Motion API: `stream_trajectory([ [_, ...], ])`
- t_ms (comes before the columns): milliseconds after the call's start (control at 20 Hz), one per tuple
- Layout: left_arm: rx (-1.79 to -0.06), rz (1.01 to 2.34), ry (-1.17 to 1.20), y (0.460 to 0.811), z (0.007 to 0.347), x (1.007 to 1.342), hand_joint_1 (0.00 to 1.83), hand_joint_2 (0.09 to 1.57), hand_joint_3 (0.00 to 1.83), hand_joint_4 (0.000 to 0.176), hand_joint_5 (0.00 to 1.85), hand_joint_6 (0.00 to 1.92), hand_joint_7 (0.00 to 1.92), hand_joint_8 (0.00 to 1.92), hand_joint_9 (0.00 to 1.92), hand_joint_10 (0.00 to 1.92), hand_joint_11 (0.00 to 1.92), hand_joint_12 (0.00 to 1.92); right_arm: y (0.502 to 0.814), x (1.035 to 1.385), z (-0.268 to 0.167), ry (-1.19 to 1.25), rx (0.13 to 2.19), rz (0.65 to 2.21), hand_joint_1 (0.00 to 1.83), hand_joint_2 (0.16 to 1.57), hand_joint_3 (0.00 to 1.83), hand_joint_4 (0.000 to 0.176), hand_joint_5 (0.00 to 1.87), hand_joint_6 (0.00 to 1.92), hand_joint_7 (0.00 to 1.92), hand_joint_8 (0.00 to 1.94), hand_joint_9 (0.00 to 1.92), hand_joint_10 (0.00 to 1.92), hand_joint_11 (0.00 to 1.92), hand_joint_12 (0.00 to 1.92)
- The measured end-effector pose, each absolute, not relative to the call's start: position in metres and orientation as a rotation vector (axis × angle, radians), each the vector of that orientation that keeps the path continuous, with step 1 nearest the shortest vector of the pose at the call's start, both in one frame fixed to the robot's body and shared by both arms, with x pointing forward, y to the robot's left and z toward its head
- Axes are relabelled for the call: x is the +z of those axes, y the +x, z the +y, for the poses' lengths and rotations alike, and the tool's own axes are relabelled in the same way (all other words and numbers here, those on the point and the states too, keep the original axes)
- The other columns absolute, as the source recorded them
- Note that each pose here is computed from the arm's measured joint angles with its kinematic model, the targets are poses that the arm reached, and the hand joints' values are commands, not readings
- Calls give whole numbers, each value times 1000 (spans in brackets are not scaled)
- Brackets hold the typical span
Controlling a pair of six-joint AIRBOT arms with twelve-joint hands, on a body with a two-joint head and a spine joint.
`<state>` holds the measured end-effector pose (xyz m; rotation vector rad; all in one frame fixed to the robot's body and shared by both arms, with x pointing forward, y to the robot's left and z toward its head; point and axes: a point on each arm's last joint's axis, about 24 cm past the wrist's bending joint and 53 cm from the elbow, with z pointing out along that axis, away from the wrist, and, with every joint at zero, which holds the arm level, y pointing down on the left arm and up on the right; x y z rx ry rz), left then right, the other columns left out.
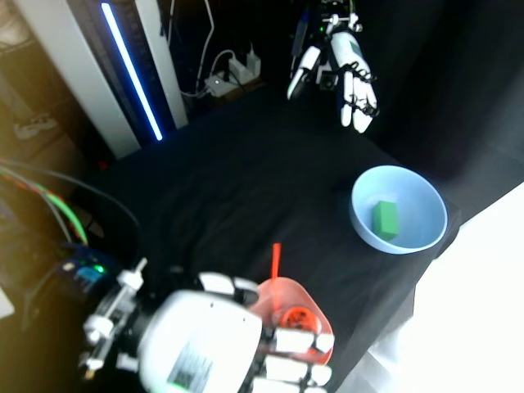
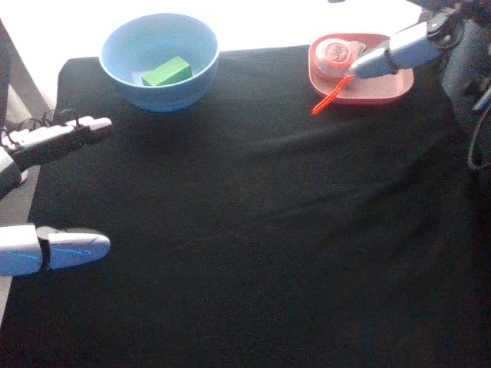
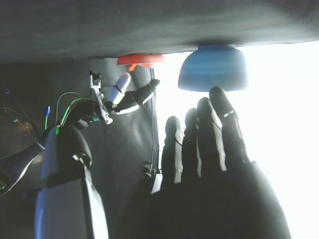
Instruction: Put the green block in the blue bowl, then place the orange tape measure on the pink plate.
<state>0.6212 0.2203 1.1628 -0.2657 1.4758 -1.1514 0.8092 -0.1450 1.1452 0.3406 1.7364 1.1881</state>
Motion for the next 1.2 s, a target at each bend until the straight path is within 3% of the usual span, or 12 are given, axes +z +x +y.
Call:
stream_trajectory([
  [50, -1156, 1462, -260, 620, 221, 1168, 727, 900, 0, 44, 259, 4, 181, 0, 241, 1, 0, 775, 799, 1157, -138, 317, 1254, 1709, 1015, 832, 0, 92, 281, 3, 140, 7, 14, 2, 0, 35],
  [150, -1147, 1429, -244, 617, 229, 1181, 735, 907, 1, 59, 264, 1, 164, 0, 205, 1, 0, 816, 778, 1186, -147, 333, 1398, 1606, 980, 837, 0, 124, 244, 0, 128, 11, 32, 12, 31, 15],
  [200, -1137, 1413, -251, 617, 236, 1187, 734, 897, 0, 54, 254, 3, 172, 2, 220, 6, 0, 895, 769, 1194, -158, 367, 1456, 1556, 990, 839, 1, 89, 237, 0, 140, 14, 71, 25, 63, 30],
  [250, -1130, 1383, -258, 617, 242, 1194, 757, 889, 0, 37, 249, 1, 192, 4, 240, 9, 0, 930, 753, 1194, -176, 425, 1519, 1497, 962, 843, 3, 96, 237, 0, 146, 14, 78, 25, 62, 32],
  [350, -1121, 1337, -260, 615, 245, 1204, 715, 864, 0, 44, 213, 1, 188, 2, 236, 2, 0, 977, 724, 1182, -190, 477, 1577, 1461, 844, 817, 0, 88, 196, 0, 134, 4, 45, 6, 2, 1],
  [450, -1153, 1284, -230, 605, 240, 1216, 575, 912, 12, 128, 177, 0, 143, 0, 232, 0, 0, 948, 697, 1189, -186, 483, 1686, 1377, 987, 827, 0, 138, 238, 15, 158, 10, 39, 6, 2, 1],
  [500, -1171, 1260, -214, 599, 238, 1221, 507, 955, 17, 134, 132, 0, 74, 0, 126, 0, 0, 900, 686, 1200, -188, 473, 1734, 1314, 982, 833, 1, 147, 215, 3, 168, 12, 21, 0, 0, 0],
  [550, -1184, 1223, -205, 595, 238, 1229, 456, 972, 12, 120, 121, 0, 77, 2, 118, 2, 0, 837, 675, 1214, -196, 456, 1761, 1240, 977, 830, 0, 107, 211, 2, 196, 20, 62, 17, 0, 0],
  [750, -1153, 1107, -235, 597, 248, 1247, 271, 1028, 5, 100, 48, 2, 128, 3, 182, 6, 0, 754, 645, 1228, -237, 515, 1784, 1032, 928, 819, 0, 138, 270, 11, 232, 4, 91, 13, 0, 0],
  [1050, -1260, 1110, -244, 594, 222, 1234, 173, 1070, 3, 83, 98, 5, 198, 15, 198, 8, 0, 619, 632, 1227, -237, 559, 1836, 917, 837, 908, 0, 124, 263, 6, 258, 4, 105, 12, 0, 0],
  [1150, -1273, 1115, -263, 594, 221, 1230, 228, 1051, 0, 75, 58, 1, 165, 7, 161, 6, 0, 405, 629, 1215, -229, 570, 1847, 958, 910, 945, 12, 73, 233, 3, 222, 0, 73, 2, 0, 0],
  [1200, -1278, 1121, -268, 594, 220, 1227, 285, 1050, 0, 69, 74, 3, 145, 1, 144, 1, 0, 350, 626, 1208, -224, 578, 1852, 985, 953, 953, 13, 69, 225, 0, 206, 0, 46, 0, 0, 0],
])
